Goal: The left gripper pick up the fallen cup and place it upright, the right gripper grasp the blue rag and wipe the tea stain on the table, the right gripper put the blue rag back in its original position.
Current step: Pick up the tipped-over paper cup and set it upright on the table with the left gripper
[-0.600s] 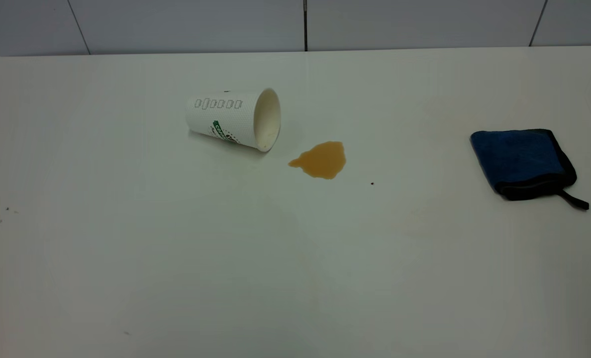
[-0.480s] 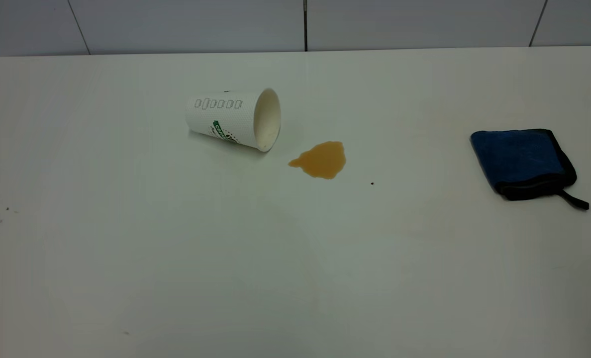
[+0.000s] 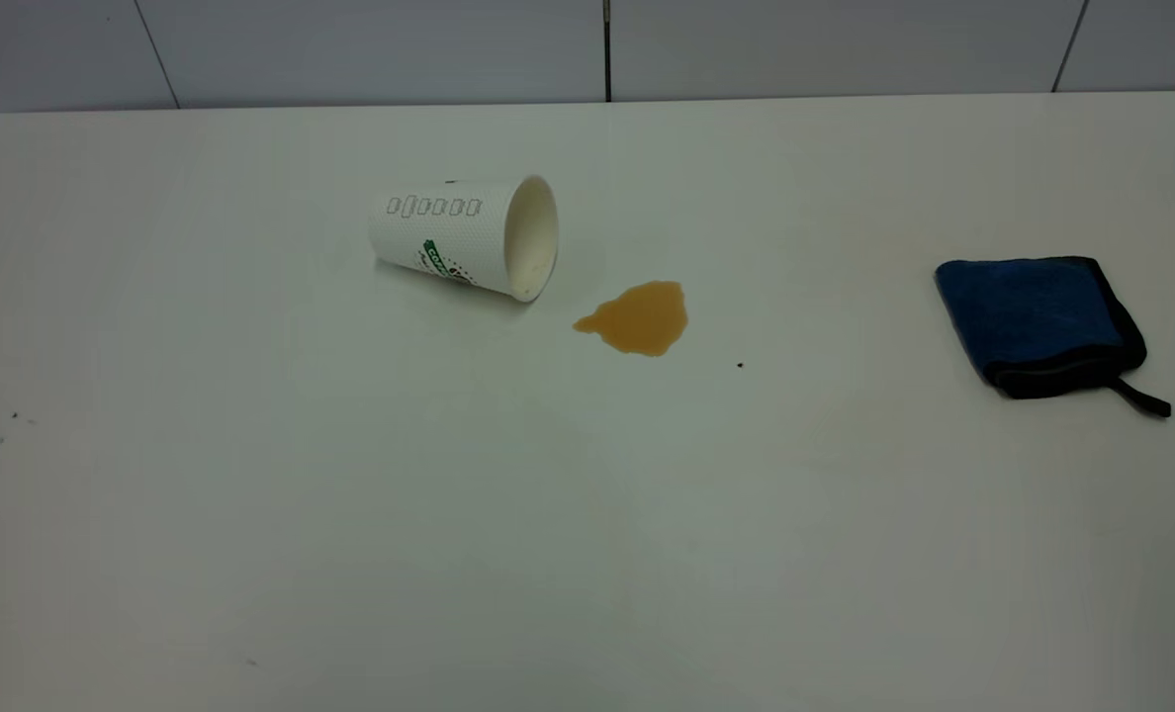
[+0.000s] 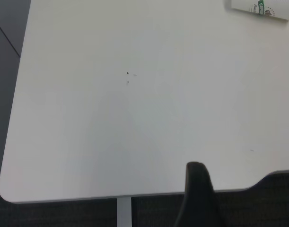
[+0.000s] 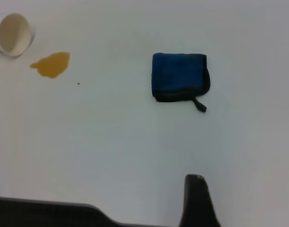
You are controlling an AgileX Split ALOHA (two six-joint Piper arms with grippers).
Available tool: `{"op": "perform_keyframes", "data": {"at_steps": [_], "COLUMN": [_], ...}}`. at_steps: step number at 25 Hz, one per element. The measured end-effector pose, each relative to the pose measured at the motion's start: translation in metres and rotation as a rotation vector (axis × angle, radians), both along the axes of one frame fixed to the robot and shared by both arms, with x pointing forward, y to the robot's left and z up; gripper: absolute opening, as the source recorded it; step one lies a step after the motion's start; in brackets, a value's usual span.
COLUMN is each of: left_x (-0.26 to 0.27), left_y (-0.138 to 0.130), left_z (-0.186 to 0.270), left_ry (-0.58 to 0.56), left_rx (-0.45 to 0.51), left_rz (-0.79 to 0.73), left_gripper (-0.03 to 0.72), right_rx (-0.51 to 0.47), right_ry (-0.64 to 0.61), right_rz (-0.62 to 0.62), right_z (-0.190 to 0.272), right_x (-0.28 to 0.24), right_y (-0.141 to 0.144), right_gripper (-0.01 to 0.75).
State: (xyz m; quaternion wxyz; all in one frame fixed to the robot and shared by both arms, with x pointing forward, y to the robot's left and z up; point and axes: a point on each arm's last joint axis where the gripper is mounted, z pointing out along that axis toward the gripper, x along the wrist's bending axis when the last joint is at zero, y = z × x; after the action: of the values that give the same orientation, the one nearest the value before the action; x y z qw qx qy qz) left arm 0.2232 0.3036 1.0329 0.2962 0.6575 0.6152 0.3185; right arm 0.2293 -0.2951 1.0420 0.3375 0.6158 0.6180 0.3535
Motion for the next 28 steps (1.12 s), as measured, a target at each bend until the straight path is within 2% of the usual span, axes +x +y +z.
{"op": "perform_keyframes", "data": {"at_steps": [19, 25, 28], "left_x": [0.002, 0.039, 0.072], "left_y": [0.001, 0.000, -0.005], "left_z": [0.001, 0.028, 0.039], "left_ry": [0.010, 0.020, 0.060], "left_rx": [0.010, 0.021, 0.000], "left_rz": [0.006, 0.002, -0.052], "left_gripper": [0.547, 0.549, 0.549], "right_rx": [0.000, 0.000, 0.000], "right_ry": [0.000, 0.000, 0.000], "right_rz": [0.000, 0.000, 0.000], "right_z": [0.000, 0.000, 0.000], "right_x": [0.000, 0.000, 0.000], "right_y": [0.000, 0.000, 0.000], "right_gripper": [0.545, 0.545, 0.545]}}
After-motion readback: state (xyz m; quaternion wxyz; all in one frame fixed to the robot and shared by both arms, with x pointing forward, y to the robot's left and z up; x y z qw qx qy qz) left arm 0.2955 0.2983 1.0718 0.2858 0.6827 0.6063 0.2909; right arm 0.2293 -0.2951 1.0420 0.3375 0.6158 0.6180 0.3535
